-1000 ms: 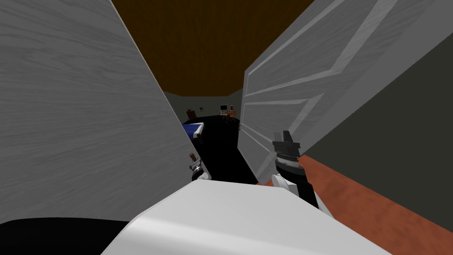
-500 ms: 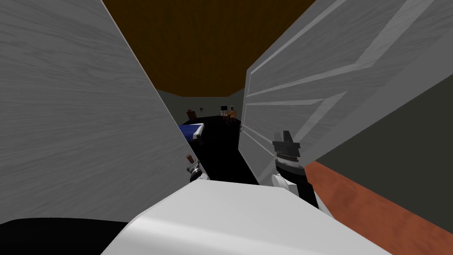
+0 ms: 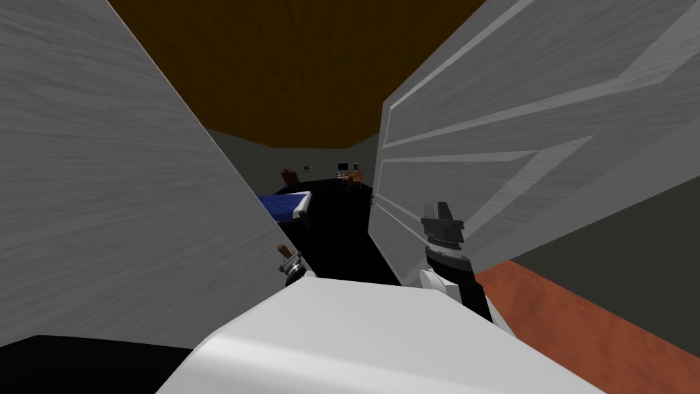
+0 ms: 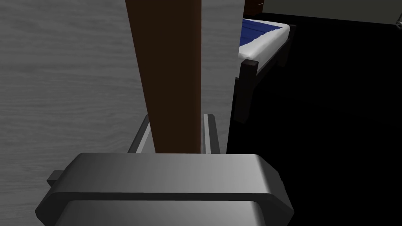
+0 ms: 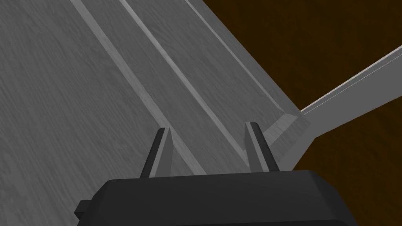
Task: Push the door open
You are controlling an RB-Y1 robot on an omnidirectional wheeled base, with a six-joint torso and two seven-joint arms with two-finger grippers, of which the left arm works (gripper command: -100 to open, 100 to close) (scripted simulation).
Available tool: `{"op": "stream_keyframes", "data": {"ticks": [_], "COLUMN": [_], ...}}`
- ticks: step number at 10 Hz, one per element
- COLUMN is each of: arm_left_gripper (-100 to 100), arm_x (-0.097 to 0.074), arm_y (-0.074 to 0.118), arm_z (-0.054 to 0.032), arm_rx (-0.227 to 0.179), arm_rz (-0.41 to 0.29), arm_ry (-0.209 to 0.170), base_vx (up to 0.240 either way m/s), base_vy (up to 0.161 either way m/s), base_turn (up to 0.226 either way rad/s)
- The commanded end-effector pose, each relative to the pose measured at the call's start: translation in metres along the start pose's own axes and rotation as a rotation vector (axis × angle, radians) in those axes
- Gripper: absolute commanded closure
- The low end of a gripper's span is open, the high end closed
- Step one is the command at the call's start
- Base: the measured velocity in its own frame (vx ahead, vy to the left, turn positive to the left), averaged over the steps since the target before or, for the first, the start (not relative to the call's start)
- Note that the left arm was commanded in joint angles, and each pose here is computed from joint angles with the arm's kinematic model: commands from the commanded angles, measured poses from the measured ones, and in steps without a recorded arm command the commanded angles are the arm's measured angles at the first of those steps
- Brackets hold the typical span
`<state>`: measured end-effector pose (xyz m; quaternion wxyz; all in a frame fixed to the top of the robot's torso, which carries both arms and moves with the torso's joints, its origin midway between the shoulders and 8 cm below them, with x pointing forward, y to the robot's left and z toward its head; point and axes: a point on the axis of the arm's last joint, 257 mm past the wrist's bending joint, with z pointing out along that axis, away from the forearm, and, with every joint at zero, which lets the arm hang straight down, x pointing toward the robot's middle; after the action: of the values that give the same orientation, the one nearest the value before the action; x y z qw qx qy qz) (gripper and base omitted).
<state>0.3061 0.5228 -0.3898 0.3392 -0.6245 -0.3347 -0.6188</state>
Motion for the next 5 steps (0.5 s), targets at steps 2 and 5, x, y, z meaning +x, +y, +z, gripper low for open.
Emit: {"op": "stream_keyframes", "data": {"ticks": [2, 5], "arm_left_gripper": [100, 100], "arm_x": [0.007, 0.01], "arm_y": [-0.033, -0.077], "arm_z": [0.0123, 0.0142], "arm_rx": [0.066, 0.161], "arm_rz": [0.006, 0.008], "arm_ry": [0.029, 0.038], "base_vx": [0.135, 0.142], "base_vy": [0.092, 0.128], "base_turn": [-0.046, -0.086]}}
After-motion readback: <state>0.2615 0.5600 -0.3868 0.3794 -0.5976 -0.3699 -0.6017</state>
